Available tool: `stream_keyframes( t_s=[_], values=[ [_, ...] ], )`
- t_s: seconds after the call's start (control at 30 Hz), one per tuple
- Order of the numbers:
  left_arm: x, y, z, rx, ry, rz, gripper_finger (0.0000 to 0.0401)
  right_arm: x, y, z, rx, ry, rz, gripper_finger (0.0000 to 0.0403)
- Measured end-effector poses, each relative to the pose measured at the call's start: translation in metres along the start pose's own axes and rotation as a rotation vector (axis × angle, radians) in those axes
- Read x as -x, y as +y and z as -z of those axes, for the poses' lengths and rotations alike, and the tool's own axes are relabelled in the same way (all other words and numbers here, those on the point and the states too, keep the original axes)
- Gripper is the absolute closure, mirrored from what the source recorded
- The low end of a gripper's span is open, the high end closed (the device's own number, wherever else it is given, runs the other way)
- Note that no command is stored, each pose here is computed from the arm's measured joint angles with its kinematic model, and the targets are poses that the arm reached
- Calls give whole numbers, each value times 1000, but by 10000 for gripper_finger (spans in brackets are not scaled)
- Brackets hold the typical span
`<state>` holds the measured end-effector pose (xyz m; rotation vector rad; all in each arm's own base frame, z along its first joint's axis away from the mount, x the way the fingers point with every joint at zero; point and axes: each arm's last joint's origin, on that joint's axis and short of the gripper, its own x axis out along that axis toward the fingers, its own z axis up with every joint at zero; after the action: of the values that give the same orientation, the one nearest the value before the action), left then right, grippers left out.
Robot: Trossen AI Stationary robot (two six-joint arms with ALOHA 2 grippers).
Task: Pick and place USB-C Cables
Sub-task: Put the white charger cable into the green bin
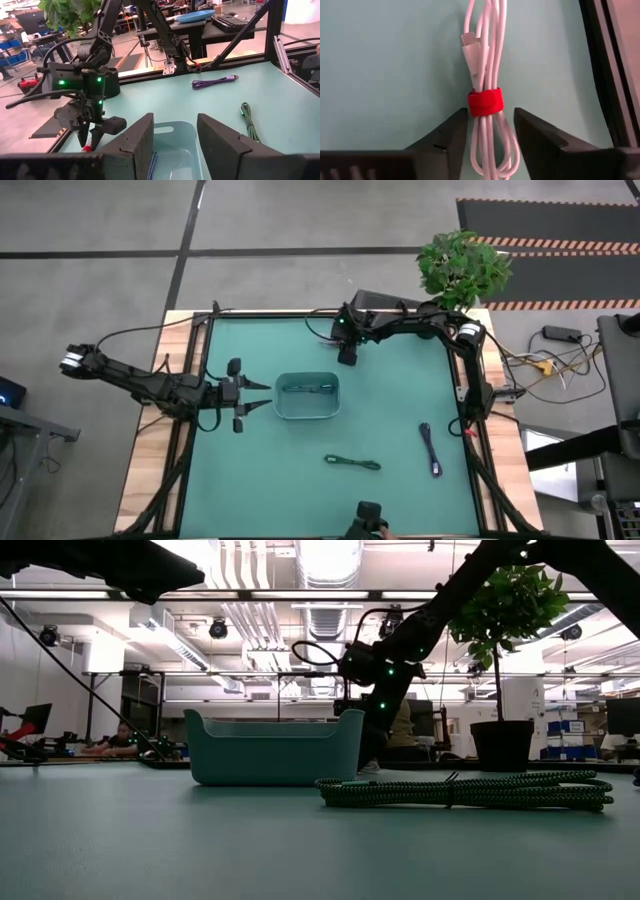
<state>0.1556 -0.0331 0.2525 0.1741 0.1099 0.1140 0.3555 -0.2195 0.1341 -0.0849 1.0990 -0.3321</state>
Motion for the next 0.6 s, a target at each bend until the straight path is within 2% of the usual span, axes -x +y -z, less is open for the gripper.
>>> stream_keyframes(
  t_s=[0.2, 0.33, 0.5, 0.6],
  values=[
    [0, 0, 0, -9, -1, 0, 264, 0, 1, 0, -24, -10, -34, 340],
    [0, 0, -2, -8, -5, -2, 264, 0, 1, 0, -25, -11, -37, 380],
    [0, 1, -3, -29, -9, -4, 264, 8, 3, -3, -45, -24, -42, 387],
    [0, 1, -3, -22, -10, -5, 264, 24, 8, -12, -28, -71, -38, 388]
  ],
)
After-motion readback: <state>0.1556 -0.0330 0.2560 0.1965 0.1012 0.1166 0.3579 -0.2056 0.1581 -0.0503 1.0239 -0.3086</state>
